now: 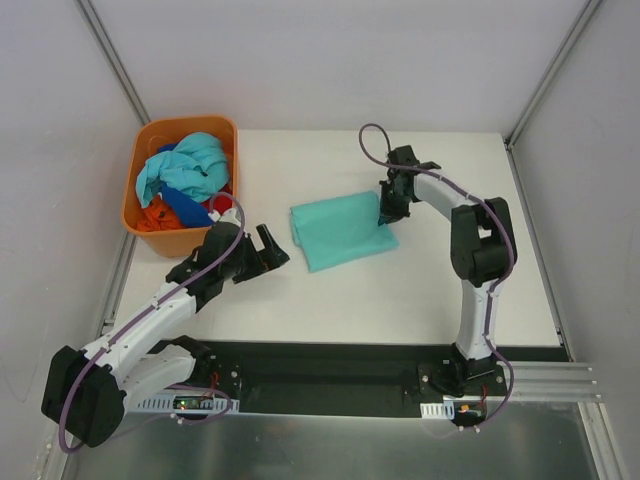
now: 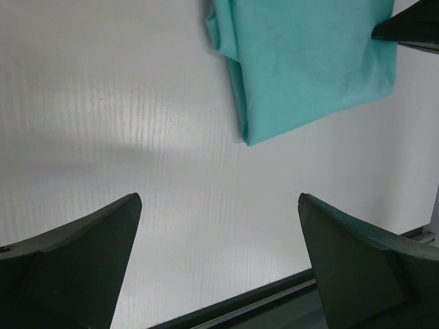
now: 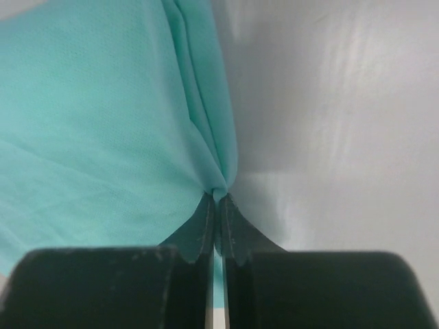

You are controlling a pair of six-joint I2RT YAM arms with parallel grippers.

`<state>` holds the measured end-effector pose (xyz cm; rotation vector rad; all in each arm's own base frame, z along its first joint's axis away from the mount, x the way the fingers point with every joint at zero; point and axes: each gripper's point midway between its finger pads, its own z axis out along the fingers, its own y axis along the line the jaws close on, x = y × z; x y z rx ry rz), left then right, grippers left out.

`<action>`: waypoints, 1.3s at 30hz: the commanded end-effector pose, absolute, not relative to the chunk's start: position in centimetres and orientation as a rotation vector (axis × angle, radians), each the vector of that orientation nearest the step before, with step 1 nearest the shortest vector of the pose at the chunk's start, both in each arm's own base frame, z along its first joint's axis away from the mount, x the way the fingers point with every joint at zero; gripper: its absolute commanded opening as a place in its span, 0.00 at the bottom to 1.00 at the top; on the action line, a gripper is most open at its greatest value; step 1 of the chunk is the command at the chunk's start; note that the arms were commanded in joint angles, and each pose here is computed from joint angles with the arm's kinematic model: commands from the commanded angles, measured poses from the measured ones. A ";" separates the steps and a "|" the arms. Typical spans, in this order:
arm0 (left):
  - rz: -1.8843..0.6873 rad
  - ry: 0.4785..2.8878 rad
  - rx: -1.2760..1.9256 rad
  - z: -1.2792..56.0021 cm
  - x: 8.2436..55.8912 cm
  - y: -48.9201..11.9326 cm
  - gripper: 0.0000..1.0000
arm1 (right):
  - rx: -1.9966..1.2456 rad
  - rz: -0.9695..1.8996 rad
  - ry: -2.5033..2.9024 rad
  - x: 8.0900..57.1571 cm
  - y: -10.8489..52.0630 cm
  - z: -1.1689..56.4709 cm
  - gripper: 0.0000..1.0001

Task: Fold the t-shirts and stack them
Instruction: Put the neatly folded tshirt into the corner of the board with the right arm

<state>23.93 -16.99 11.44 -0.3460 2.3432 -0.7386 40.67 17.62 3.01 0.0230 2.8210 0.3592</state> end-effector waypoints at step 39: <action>-0.462 2.262 -0.419 14.9 30.4 -12.6 0.99 | 0.324 -0.480 2.392 58.0 -17.0 9.9 0.04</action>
